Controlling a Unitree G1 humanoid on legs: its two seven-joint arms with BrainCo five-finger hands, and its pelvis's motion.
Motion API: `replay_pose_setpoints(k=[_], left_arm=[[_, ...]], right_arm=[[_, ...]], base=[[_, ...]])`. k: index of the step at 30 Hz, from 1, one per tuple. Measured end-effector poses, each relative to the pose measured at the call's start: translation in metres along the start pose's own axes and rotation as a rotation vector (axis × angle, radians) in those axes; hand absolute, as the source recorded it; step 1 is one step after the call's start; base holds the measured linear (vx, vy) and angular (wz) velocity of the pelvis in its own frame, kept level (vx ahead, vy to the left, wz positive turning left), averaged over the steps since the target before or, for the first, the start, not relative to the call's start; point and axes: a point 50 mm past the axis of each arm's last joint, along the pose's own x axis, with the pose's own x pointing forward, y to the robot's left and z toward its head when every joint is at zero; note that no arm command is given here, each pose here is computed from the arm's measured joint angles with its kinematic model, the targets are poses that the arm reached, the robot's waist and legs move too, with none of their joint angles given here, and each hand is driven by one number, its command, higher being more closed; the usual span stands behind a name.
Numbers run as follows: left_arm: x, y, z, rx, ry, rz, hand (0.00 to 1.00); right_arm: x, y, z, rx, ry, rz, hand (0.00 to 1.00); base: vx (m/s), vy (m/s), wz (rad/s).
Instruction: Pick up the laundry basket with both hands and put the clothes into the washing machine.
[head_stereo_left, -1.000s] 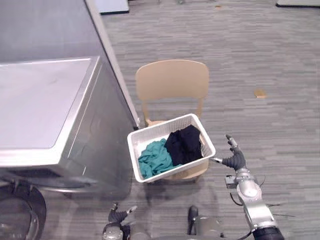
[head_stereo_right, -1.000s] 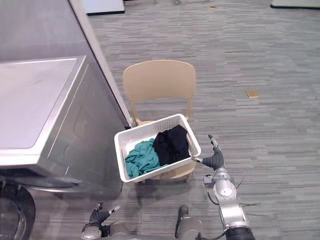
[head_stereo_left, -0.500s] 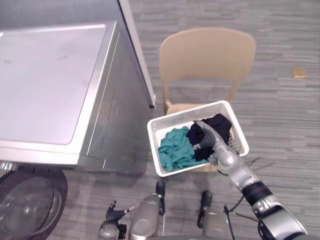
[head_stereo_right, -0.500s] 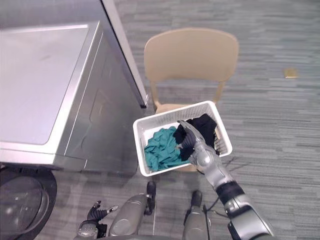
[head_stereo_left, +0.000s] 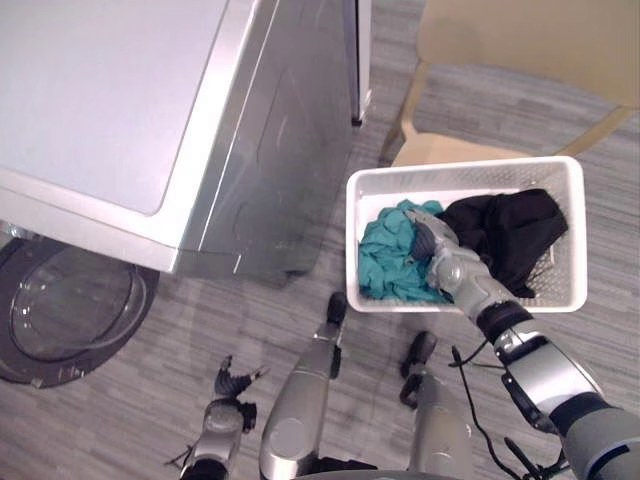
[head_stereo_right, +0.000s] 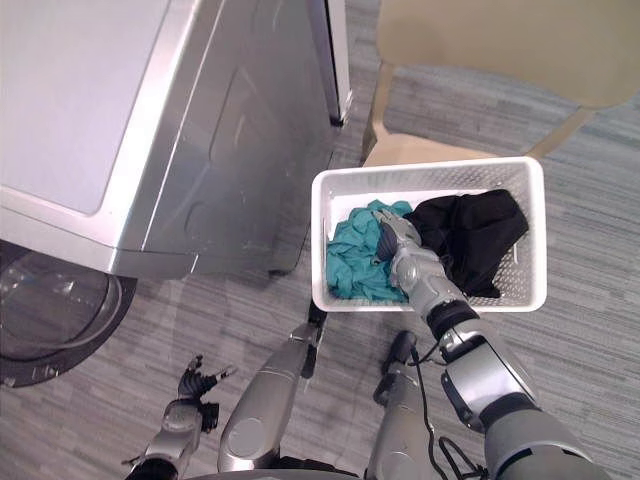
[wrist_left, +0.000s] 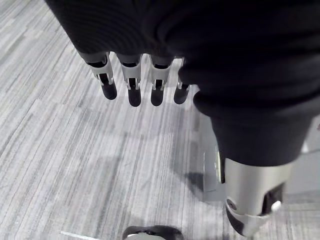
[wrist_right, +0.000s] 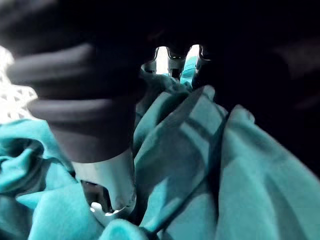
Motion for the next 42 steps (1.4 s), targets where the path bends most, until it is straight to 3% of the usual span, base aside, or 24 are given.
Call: replay_pose_setpoints(k=[5, 9, 19, 28, 37, 42], left_arm=[[0.003, -0.011, 0.025, -0.076, -0.072, -0.015, 0.0], [0.001, -0.018, 0.027, -0.105, -0.07, -0.029, 0.0], [0.0, -0.011, 0.03, -0.116, -0.089, -0.017, 0.0], [-0.019, 0.033, -0.033, -0.092, 0.077, 0.102, 0.0], [-0.048, 0.033, -0.04, -0.183, 0.049, 0.111, 0.0], [-0.048, 0.025, -0.005, -0.216, -0.113, 0.054, 0.0]], right_arm=[[0.007, -0.02, 0.015, -0.022, -0.044, -0.084, 1.0], [0.002, -0.021, 0.028, 0.071, -0.09, -0.105, 1.0], [-0.043, -0.029, 0.047, 0.468, -0.239, -0.271, 1.0], [-0.098, 0.008, 0.026, 0.864, -0.19, -0.259, 1.0], [-0.121, -0.008, 0.031, 1.248, -0.298, -0.349, 1.0], [-0.125, -0.009, 0.039, 1.338, -0.367, -0.343, 1.0]], base=[[-0.01, -0.058, 0.2], [0.04, -0.076, 0.08], [0.02, -0.029, -0.1], [0.04, -0.011, -0.3], [0.05, 0.014, -0.25], [-0.07, 0.033, -0.16]])
